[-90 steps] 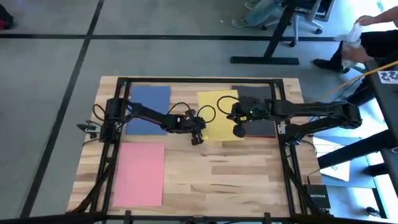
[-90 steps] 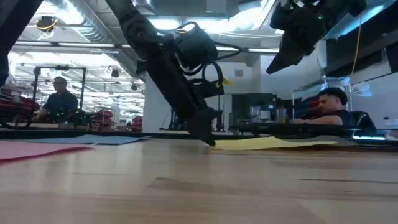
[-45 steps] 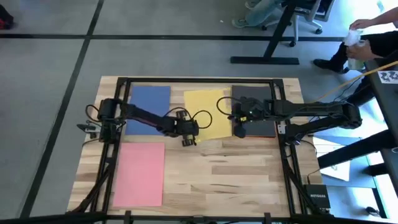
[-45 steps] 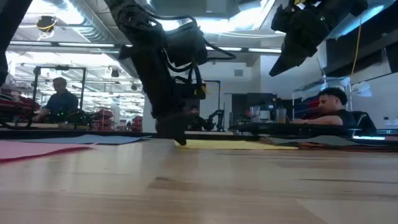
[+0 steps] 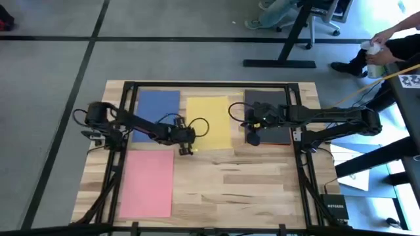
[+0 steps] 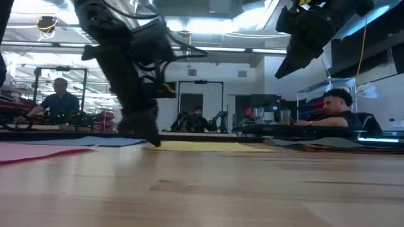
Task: Organize paper
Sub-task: Move the yellow paper to the top center of the table
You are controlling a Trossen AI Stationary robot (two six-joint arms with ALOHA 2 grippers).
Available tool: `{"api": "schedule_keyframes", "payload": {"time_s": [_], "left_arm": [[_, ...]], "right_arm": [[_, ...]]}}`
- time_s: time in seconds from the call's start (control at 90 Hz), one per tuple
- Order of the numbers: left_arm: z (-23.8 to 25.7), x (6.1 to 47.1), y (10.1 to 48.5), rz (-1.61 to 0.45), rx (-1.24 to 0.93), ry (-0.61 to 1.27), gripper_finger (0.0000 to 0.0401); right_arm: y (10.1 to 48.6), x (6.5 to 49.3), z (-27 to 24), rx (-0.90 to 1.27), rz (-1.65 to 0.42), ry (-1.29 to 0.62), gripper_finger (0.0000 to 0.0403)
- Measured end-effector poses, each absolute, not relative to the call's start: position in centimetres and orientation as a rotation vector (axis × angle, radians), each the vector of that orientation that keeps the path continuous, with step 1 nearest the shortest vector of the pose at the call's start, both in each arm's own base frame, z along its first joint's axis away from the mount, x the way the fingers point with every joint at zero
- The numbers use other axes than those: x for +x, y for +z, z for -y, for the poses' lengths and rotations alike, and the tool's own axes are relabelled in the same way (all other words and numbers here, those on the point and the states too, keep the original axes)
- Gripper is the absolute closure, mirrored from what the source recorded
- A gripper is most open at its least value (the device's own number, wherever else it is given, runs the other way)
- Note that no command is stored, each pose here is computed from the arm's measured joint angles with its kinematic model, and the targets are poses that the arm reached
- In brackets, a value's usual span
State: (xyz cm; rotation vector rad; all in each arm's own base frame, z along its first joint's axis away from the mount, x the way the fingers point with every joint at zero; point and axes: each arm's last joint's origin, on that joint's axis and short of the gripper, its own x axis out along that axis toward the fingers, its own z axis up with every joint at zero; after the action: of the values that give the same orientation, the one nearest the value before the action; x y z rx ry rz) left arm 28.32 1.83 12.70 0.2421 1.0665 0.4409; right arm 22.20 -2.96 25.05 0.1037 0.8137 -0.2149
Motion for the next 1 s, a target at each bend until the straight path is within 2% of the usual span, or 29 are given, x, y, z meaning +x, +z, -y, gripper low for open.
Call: {"api": "schedule_keyframes", "payload": {"time_s": [0.222, 0.389, 0.567, 1.0], "left_arm": [[-3.7, 27.1, 13.1, -1.013, 0.211, 0.461, 0.0401], [-3.5, 27.8, 13.6, -0.921, 0.177, 0.453, 0.0401], [-2.6, 29.3, 15.5, -0.774, 0.106, 0.358, 0.0401], [-4.2, 32.6, 13.8, -0.750, -0.007, 0.430, 0.0401]], "right_arm": [[25.1, 22.2, 3.0, 0.105, -0.814, -0.214, 0.0403], [25.1, 22.2, 3.0, 0.116, -0.812, -0.216, 0.0403], [25.1, 22.2, 2.9, 0.118, -0.810, -0.213, 0.0403], [25.3, 22.4, 3.0, 0.118, -0.780, -0.212, 0.0403]]}}
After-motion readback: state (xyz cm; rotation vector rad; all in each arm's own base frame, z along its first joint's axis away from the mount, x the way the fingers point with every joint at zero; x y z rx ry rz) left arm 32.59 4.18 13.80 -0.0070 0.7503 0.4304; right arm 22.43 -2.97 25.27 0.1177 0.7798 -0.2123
